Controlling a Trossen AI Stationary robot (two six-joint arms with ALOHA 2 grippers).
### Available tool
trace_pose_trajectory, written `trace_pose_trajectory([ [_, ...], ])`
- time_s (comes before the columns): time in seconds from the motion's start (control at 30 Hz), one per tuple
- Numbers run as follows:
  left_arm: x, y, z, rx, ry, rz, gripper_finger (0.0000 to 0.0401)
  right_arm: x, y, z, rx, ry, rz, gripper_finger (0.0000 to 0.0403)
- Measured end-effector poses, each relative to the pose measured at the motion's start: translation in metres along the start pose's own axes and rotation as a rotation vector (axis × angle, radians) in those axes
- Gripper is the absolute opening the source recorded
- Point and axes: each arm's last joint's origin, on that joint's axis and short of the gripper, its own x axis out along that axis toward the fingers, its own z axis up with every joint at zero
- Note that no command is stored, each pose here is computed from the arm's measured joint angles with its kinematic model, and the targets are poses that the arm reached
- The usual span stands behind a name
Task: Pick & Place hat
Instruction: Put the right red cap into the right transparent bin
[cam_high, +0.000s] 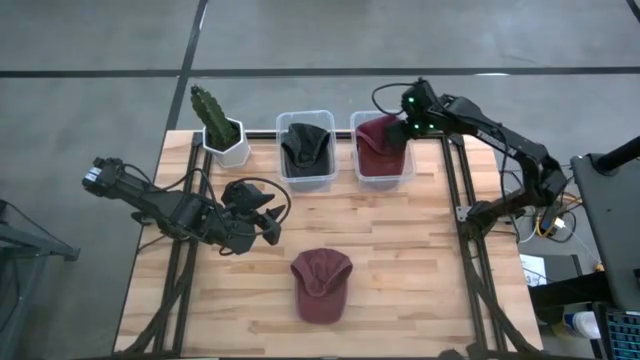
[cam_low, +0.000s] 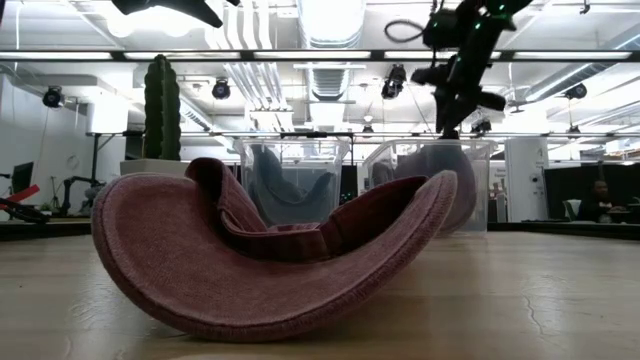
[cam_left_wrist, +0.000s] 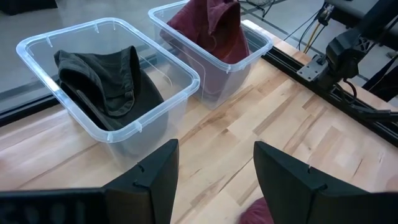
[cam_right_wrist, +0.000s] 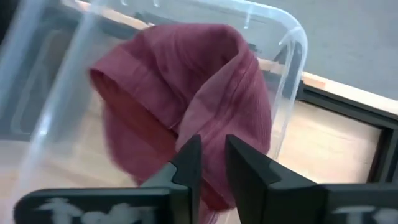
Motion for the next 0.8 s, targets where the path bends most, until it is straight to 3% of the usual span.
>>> trace_pose_trajectory([
  [0.43, 0.000, 0.000, 0.000, -0.047, 0.000, 0.000, 0.0200, 0.063, 0.006, 0.001, -0.071, 0.156, -0.095, 0.0038],
  [0.57, 0.000, 0.000, 0.000, -0.051, 0.000, 0.000, 0.0200, 0.057, 0.006, 0.001, -0.073, 0.140, -0.087, 0.0038],
  [0.8, 0.000, 0.000, 0.000, -0.051, 0.000, -0.001, 0.0200, 0.016, 0.004, 0.001, -0.071, 0.026, -0.036, 0.0038],
])
